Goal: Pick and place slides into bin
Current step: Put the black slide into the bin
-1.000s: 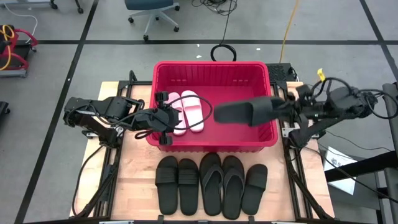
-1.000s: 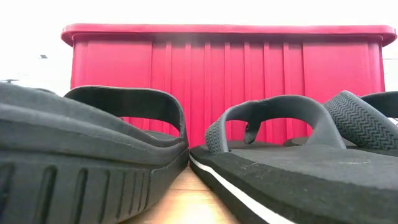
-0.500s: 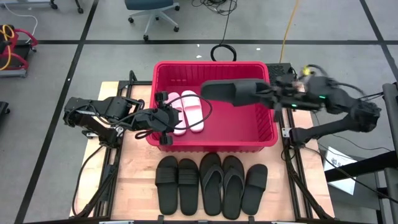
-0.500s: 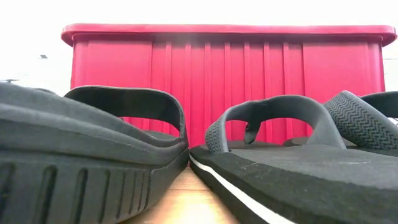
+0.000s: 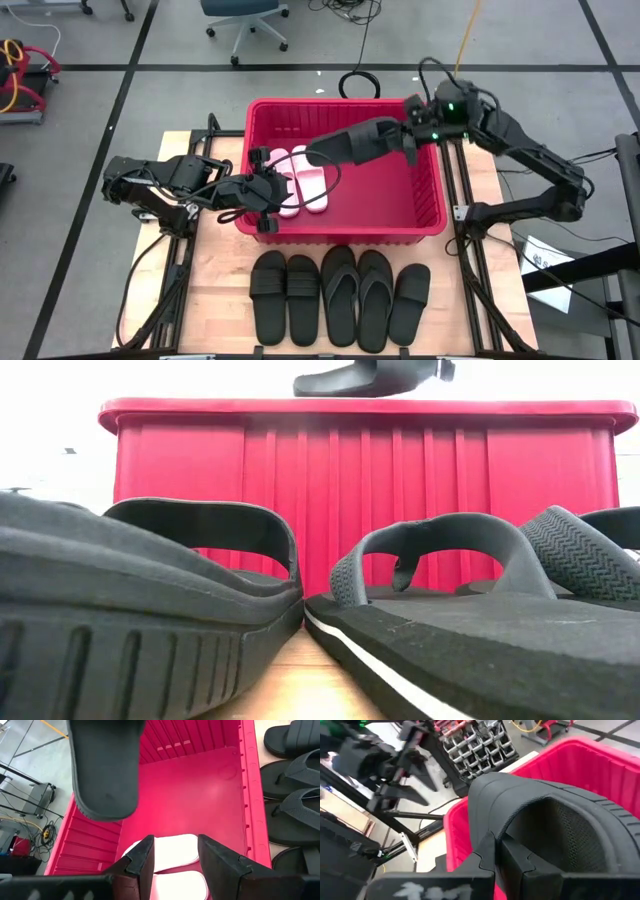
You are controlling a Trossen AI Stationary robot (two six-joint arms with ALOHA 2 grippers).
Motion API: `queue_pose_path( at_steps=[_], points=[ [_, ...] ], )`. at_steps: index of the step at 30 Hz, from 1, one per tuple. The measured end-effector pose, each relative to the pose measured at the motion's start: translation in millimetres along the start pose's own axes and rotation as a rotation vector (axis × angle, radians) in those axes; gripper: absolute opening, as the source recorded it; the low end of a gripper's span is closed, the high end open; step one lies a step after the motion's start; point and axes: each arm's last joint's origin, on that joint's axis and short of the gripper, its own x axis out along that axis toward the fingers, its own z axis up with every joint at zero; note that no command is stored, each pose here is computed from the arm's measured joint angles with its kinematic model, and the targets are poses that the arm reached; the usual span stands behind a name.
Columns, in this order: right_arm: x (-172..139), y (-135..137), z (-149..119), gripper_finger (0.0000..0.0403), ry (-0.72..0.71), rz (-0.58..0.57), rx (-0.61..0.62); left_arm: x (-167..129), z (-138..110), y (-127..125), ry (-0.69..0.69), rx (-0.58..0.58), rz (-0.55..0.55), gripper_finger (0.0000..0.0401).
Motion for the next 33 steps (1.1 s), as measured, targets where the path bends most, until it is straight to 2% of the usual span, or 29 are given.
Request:
queue_pose_path(
  at_steps=[6,11,18,24,28,33],
  points=[
    [4.6,-33.4,8.5,0.0,0.117,-0.049,0.015,0.0,0.0,0.0,0.0,0.0,0.0,0.0147],
    [3.5,-49.3,6.9,0.0,0.263,-0.086,-0.015,0.0,0.0,0.0,0.0,0.0,0.001,0.0147],
    [-1.4,-49.3,10.5,0.0,0.435,-0.057,-0.121,0.5,0.0,1.1,0.001,-0.006,0.004,0.0147],
    [-0.6,-53.4,12.5,0.0,0.6,-0.151,-0.153,2.8,-0.3,5.4,0.007,-0.021,0.016,0.0147],
    [5.4,-59.0,8.7,0.0,0.723,-0.138,-0.16,4.9,-0.5,9.5,0.013,-0.032,0.027,0.0147],
    [18.3,-64.6,7.0,0.0,0.761,-0.11,-0.185,6.8,-0.7,13.4,0.017,-0.041,0.037,0.0147]
  ],
)
